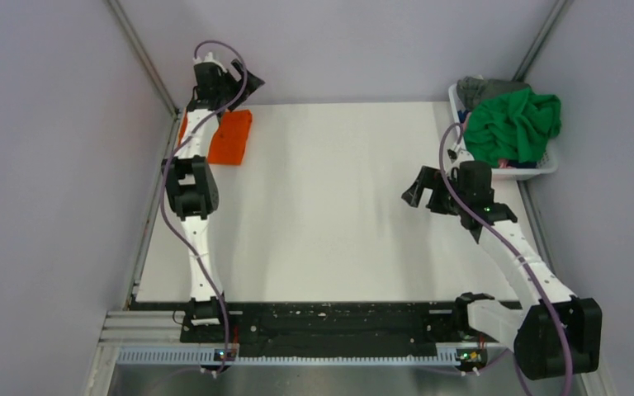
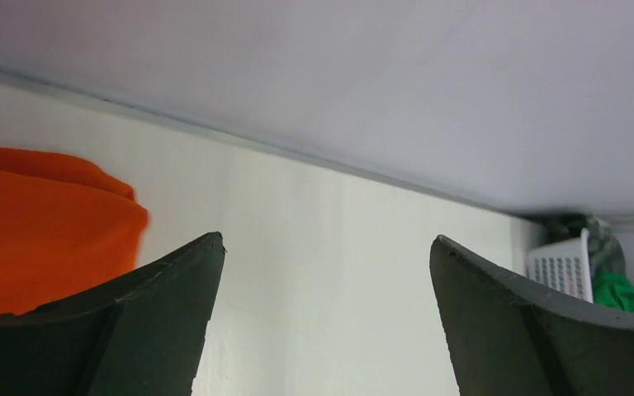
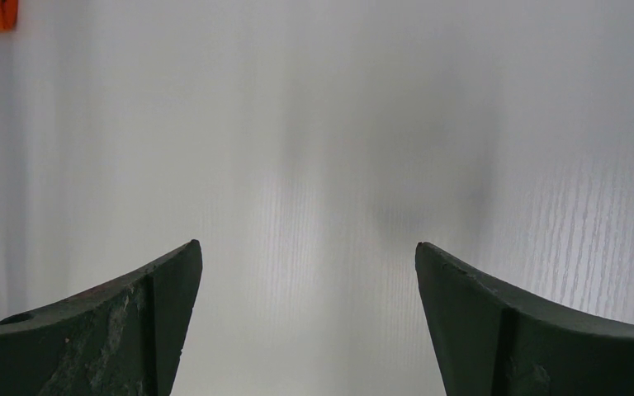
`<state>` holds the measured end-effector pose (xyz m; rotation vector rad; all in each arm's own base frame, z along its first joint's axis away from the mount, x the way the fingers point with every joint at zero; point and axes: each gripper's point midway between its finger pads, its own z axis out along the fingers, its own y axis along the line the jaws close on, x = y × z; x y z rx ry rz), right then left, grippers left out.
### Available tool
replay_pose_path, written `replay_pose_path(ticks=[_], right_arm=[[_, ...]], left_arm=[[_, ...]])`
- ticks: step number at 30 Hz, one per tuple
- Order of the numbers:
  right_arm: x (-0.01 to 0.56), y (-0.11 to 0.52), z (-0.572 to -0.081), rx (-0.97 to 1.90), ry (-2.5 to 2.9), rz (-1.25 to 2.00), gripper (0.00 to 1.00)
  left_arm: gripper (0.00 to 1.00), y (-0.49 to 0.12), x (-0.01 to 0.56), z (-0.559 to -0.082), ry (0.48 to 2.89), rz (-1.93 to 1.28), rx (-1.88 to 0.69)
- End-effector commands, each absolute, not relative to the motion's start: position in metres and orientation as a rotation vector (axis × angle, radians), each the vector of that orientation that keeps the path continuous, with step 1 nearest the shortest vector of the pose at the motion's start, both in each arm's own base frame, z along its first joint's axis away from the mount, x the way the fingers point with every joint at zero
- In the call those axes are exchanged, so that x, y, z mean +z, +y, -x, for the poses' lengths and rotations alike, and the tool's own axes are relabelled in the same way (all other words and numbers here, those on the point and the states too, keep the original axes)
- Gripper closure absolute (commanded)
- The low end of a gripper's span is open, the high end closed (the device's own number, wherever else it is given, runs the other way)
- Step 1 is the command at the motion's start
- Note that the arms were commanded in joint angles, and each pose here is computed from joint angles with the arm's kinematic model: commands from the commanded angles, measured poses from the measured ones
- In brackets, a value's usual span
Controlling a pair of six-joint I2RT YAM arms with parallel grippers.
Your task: Fold and stack the t-shirts
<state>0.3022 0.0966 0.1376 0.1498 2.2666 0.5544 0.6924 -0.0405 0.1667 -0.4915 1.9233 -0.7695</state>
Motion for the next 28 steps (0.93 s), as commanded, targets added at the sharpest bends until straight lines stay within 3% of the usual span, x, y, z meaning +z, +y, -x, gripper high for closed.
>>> replay_pose_path(ticks=[1, 6, 11, 16, 19, 28], right_arm=[[0.149, 0.095, -0.295, 0.569, 2.214, -0.148, 0.01], [0.147, 0.082, -0.286, 0.495, 2.184, -0.194, 0.01], [0.139, 0.068, -0.282, 0.414, 2.165, -0.267, 0.01], [0.134, 0.054, -0.280, 0.341, 2.145, -0.347, 0.01], [0.134, 0.050, -0.279, 0.325, 2.129, -0.372, 0.01], [0.141, 0.044, -0.275, 0.299, 2.080, -0.375, 0.01]], left_arm=[[0.01, -0.112, 0.317, -0.618, 1.843, 0.189, -0.742], [0.01, -0.128, 0.277, -0.516, 2.020, 0.225, -0.515], [0.01, -0.136, 0.196, -0.387, 2.083, 0.323, -0.452], [0.01, -0.110, 0.124, -0.292, 2.215, 0.406, -0.310], [0.01, -0.094, 0.116, -0.267, 2.211, 0.435, -0.284], [0.01, -0.087, 0.130, -0.258, 2.162, 0.443, -0.293]])
